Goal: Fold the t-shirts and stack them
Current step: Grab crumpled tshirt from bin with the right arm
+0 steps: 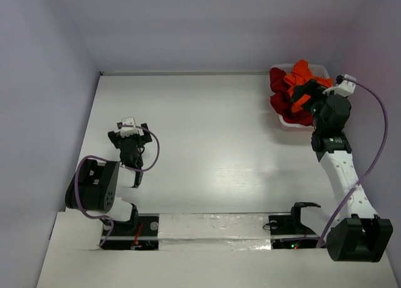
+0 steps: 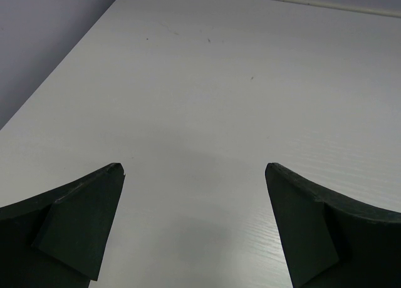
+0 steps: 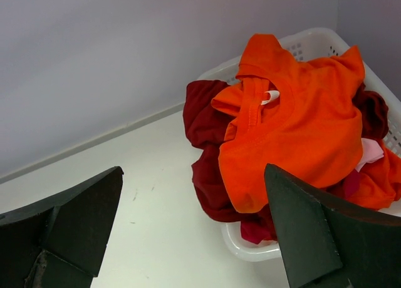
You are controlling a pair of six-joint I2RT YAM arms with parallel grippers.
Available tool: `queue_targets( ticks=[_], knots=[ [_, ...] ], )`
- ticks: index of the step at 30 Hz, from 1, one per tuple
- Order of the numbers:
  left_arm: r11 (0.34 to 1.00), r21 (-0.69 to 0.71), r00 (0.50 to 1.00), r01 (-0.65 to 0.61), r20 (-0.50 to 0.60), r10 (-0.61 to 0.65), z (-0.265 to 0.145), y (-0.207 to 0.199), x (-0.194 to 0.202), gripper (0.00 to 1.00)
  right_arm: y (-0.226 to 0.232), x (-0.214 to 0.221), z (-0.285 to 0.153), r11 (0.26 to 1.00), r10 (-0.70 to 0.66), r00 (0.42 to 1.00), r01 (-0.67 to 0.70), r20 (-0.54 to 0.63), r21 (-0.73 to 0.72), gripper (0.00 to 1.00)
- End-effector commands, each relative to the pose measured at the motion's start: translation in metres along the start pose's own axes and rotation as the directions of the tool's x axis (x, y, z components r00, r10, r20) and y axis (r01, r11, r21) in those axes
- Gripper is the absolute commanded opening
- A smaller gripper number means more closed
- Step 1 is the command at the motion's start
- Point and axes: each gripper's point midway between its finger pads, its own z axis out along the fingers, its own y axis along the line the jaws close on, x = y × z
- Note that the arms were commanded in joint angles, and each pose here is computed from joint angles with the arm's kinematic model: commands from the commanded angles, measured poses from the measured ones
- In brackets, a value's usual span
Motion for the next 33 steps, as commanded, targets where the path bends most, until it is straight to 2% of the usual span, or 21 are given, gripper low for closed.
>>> queue_targets(
  ticks=[1, 8, 13, 19, 30, 33],
  knots=[
    [0.995, 0.013, 0.957, 0.102, 0.271, -0.102, 0.000, 0.001, -0.072, 0.99, 0.015, -0.025, -0.001, 0.999, 0.000, 0.999, 0.003, 0.053, -0.042, 1.00],
    [0.995, 0.013, 0.957, 0.102, 0.271, -0.102, 0.000, 0.001, -0.072, 0.99, 0.015, -0.018, 0.003, 0.999, 0.015, 0.999, -0.014, 0.046, -0.032, 1.00],
    [0.995, 0.013, 0.957, 0.102, 0.271, -0.102, 0.000, 0.001, -0.072, 0.99, 0.014, -0.007, 0.012, 1.000, 0.001, 1.000, -0.001, 0.001, -0.020, 1.00],
    [0.995, 0.013, 0.957, 0.102, 0.271, -0.102, 0.000, 0.001, -0.072, 0.99, 0.008, -0.013, 0.010, 1.000, 0.006, 1.000, -0.006, 0.030, 0.015, 1.00],
    [0.995, 0.013, 0.957, 0.102, 0.271, -0.102, 0.000, 0.001, -0.072, 0.99, -0.010, 0.013, 0.027, 0.993, 0.041, 0.999, -0.037, -0.031, 0.115, 1.00],
    [0.995, 0.013, 0.957, 0.102, 0.271, -0.102, 0.000, 0.001, -0.072, 0.99, -0.003, 0.013, 0.032, 0.992, 0.068, 0.997, -0.062, -0.044, 0.109, 1.00]
  ],
)
